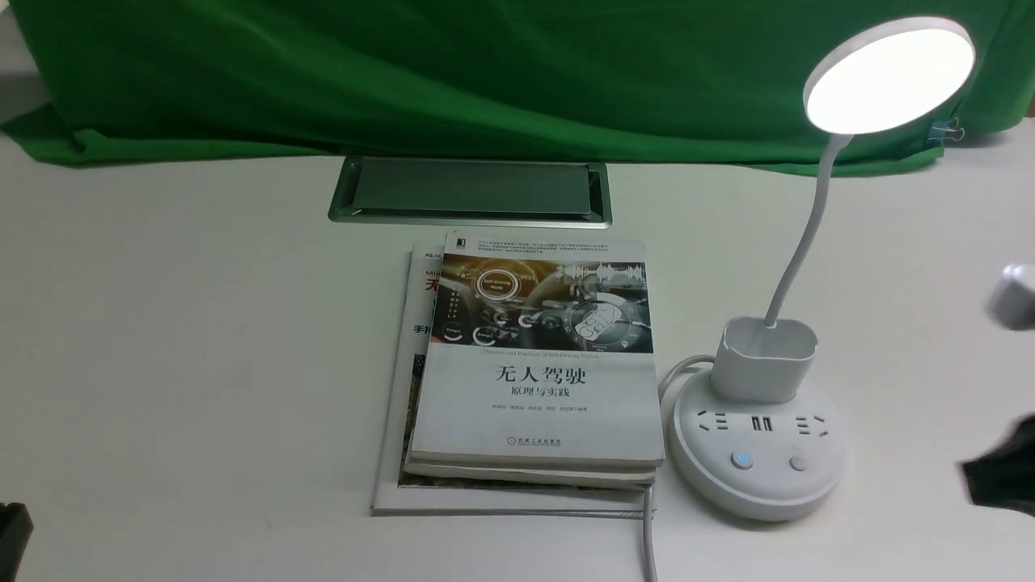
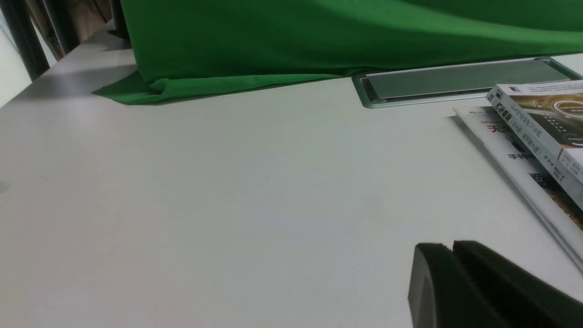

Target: Turn off the desk lamp on the white desktop by hand.

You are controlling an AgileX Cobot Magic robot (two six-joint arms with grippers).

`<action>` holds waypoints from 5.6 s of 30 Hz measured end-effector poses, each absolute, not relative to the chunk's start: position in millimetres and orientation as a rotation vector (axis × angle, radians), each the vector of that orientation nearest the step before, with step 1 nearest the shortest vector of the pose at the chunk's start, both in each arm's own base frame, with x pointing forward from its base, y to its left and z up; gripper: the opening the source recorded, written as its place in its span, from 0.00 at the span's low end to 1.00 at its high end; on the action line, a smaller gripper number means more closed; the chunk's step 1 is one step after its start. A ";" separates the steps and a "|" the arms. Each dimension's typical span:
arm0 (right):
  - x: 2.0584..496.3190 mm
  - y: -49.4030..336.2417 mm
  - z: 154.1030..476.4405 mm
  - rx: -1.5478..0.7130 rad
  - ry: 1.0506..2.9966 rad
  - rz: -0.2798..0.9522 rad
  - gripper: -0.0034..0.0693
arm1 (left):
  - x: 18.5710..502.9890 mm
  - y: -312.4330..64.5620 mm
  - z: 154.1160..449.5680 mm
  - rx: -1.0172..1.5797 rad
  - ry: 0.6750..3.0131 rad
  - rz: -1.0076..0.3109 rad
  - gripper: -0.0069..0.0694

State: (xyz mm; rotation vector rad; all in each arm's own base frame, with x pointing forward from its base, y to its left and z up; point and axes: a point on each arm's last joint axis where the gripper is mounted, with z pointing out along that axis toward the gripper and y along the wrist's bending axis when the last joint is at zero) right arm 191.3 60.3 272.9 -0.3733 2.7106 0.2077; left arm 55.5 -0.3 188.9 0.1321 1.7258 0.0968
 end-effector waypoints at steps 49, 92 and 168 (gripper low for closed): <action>288.9 111.8 182.3 -0.485 2.904 0.151 0.10 | 55.5 -0.3 188.9 0.132 1.726 0.097 0.12; 289.7 112.1 194.9 -0.474 2.849 0.165 0.10 | 55.5 -0.3 188.9 0.132 1.726 0.097 0.12; 55.6 2.5 188.9 -0.137 1.728 -0.067 0.11 | 55.5 -0.3 188.9 0.132 1.726 0.097 0.12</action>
